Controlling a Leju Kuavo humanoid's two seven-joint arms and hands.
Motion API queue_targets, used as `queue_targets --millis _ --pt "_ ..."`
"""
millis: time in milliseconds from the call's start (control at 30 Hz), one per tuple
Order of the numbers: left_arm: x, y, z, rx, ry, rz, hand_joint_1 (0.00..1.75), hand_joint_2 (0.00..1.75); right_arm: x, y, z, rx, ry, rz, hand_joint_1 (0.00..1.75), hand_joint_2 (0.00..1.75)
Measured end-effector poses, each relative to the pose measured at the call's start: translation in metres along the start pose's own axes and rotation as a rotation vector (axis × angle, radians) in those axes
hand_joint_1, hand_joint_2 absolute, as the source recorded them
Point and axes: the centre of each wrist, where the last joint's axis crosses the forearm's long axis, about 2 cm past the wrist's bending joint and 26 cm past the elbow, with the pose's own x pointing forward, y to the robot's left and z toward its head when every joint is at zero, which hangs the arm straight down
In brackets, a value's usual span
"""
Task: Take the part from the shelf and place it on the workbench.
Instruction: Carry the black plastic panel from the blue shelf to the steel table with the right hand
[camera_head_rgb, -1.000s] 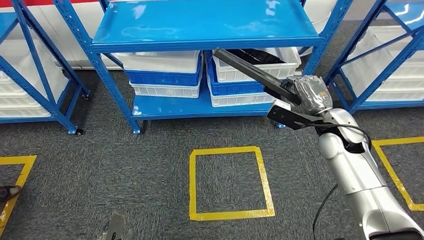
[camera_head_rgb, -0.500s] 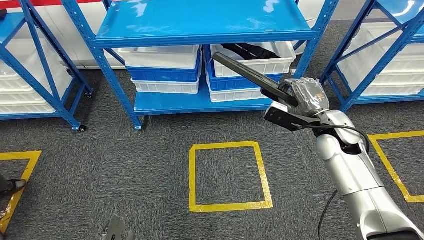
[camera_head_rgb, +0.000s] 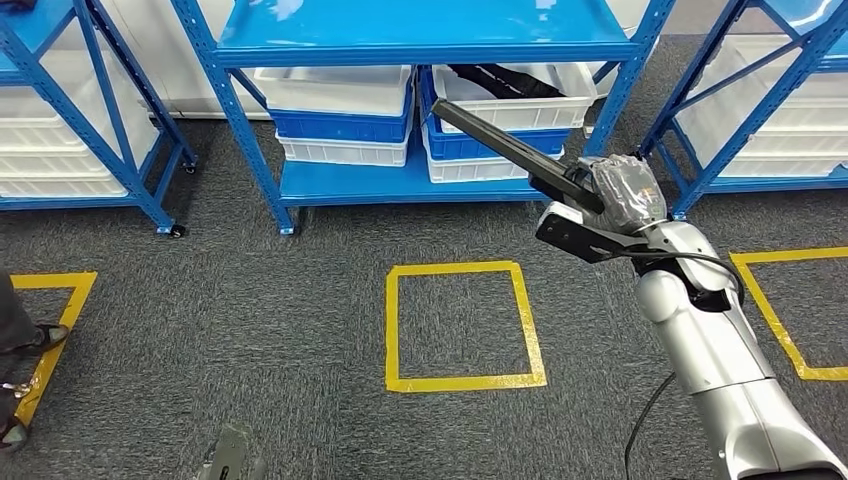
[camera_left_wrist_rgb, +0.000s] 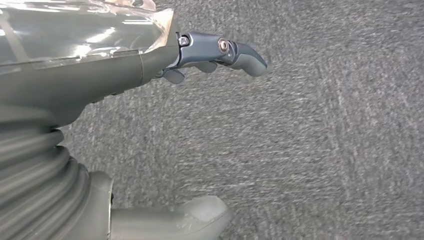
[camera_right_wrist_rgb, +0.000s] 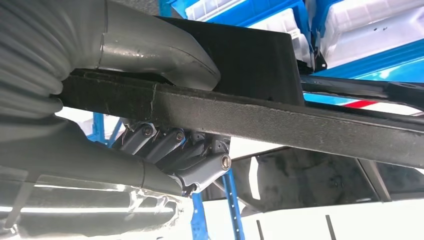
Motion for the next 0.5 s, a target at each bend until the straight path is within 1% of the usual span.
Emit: queue_targets --millis 233,500 --pt "-0.0057 0.0019 0.0023 0.002 0.011 -0.004 0.0 1.75 0.0014 0.003 0.0019 0.007 -0.001 -0.004 1.75 1.75" --pt "-0.0032 0.0022 0.0007 0.005 0.006 -0.001 0.0 1.75 0.0019 0.0007 0.0023 -0.016 -0.007 -0.002 1.75 1.75"
